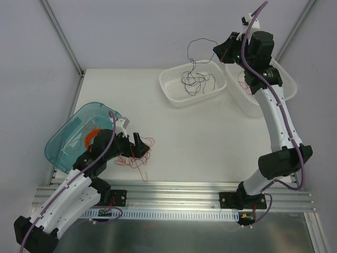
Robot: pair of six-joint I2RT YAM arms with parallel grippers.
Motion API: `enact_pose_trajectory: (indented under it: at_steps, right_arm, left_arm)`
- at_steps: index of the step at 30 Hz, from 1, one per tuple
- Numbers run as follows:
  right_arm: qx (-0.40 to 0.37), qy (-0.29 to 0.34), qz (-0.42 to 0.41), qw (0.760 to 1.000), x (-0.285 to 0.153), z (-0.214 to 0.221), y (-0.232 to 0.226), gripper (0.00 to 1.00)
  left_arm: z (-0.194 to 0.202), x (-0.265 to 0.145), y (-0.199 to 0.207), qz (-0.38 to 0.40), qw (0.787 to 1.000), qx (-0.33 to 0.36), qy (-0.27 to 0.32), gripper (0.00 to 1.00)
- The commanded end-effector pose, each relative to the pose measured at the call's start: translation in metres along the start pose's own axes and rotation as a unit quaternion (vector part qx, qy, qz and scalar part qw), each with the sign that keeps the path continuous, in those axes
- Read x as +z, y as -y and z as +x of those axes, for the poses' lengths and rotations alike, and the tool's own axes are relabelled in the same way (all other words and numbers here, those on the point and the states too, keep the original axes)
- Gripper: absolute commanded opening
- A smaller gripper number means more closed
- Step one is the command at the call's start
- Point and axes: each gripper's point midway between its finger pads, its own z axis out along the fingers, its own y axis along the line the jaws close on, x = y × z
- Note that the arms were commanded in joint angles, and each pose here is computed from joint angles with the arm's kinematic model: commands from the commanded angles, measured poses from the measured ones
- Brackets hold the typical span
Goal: Untangle the cables
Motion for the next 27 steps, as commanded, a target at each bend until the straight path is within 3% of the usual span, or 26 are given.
enact_pose_trajectory:
  at_steps: [1,7,13,16,17,20,23,27]
  right_arm:
    - [0.012,0.04,-0.041,0.998,0.024,-0.03,-0.013,0.01]
    - [0.024,0.043,-0.033,0.998,0.08,-0.013,0.011,0.01]
    - [0.054,-0.025,-0.002,0.998,0.147,0.061,0.055,0.01]
    - [0.073,-0.055,0.014,0.996,0.161,0.094,0.069,0.16]
    - [0.08,-0.063,0.018,0.995,0.162,0.101,0.072,0.33]
    - [0.093,-0.085,0.013,0.992,0.155,0.113,0.069,0.67]
    - [0.098,-0.103,0.001,0.99,0.137,0.122,0.06,0.8]
    - [0.098,-0.136,-0.006,0.986,0.104,0.136,0.05,0.85]
  left_arm:
    - [0.002,0.0,-0.006,-0.012,1.0,0.004,0.002,0.99]
    - [0.004,0.001,-0.014,-0.029,1.0,-0.001,0.004,0.99]
    - [0.002,0.003,-0.019,-0.043,0.999,0.001,0.005,0.99]
    - [0.001,0.003,-0.021,-0.05,0.999,-0.002,0.007,0.99]
    - [0.002,0.003,-0.021,-0.05,0.999,-0.004,0.006,0.99]
    - [0.004,0.003,-0.026,-0.061,0.998,-0.008,0.007,0.99]
    - [0.008,0.005,-0.032,-0.078,0.997,-0.016,0.001,0.99]
    - [0.017,0.012,-0.039,-0.095,0.995,-0.021,-0.029,0.99]
